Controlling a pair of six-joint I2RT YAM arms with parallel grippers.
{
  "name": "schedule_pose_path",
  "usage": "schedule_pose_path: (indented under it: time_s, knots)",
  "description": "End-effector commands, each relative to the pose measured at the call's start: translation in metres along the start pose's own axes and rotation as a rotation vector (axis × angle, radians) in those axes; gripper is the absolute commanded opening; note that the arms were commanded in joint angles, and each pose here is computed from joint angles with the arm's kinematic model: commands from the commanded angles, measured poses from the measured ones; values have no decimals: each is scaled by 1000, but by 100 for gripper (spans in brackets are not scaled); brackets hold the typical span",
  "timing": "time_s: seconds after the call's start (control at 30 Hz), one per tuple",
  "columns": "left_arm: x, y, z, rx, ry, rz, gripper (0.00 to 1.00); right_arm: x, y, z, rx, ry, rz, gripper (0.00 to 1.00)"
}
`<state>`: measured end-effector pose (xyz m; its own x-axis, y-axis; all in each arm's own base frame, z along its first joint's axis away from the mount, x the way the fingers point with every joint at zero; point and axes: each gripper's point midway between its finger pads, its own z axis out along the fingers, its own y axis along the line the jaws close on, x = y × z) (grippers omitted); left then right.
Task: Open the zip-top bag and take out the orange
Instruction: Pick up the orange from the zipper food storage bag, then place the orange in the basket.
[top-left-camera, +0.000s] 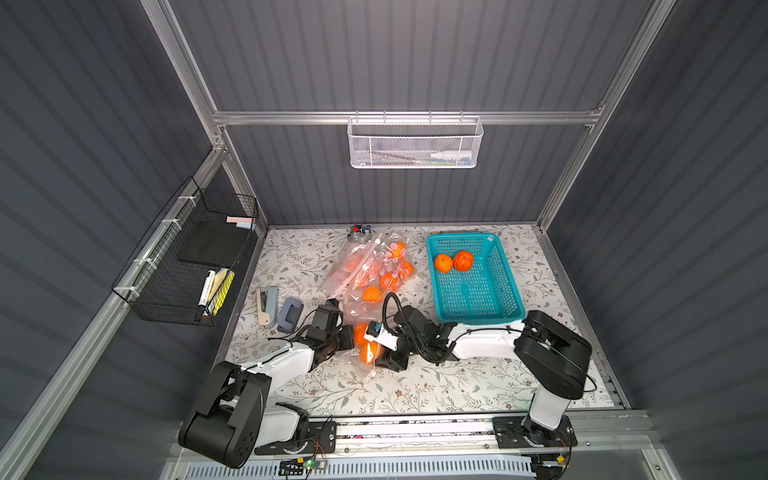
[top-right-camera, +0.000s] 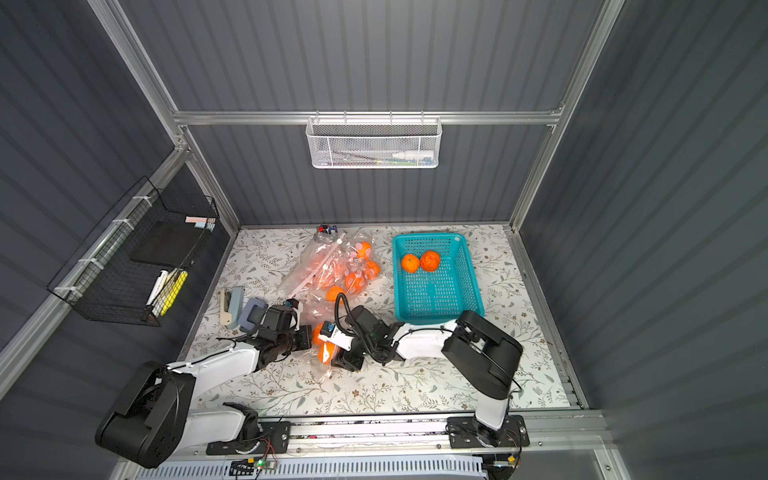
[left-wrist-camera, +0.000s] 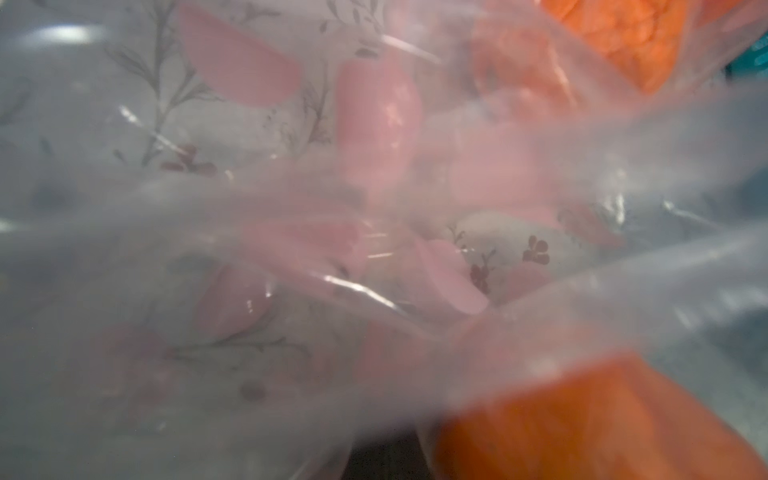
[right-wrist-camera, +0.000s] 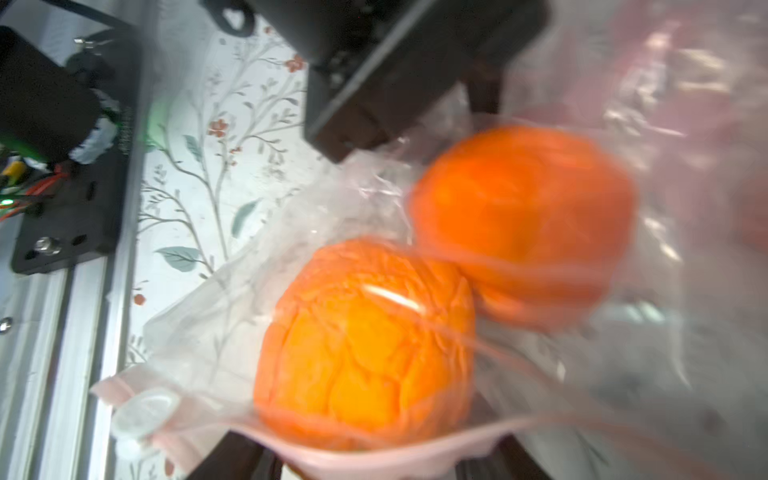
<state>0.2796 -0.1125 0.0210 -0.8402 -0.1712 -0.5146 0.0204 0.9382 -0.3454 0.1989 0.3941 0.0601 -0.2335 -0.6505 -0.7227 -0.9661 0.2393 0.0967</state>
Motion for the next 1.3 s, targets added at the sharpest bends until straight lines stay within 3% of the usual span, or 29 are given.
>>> schedule_pose_path:
  time_s: [0.0, 0.23, 0.4, 0.53, 0.67, 0.87, 1.07, 1.27]
  knots:
    - [35, 19, 2, -74, 118, -5, 0, 35, -31, -31, 165, 127, 62, 45]
    - [34, 20, 1, -76, 117, -6, 0, 40, -37, -83, 256, 182, 72, 45]
    - [34, 20, 1, -77, 115, -5, 0, 10, -56, -119, 331, 62, 142, 45]
    - [34, 20, 1, -75, 114, -3, 0, -5, -94, -155, 416, -14, 247, 44]
    - [32, 19, 1, -73, 109, -2, 0, -11, -147, -194, 594, -73, 340, 45]
    - [33, 18, -1, -68, 107, 0, 0, 37, -241, -238, 828, -5, 626, 51]
    - [34, 14, -1, -45, 115, 4, 0, 97, -305, -246, 881, 45, 894, 50]
    - [35, 14, 0, -40, 118, 7, 0, 129, -345, -242, 915, 103, 1018, 50]
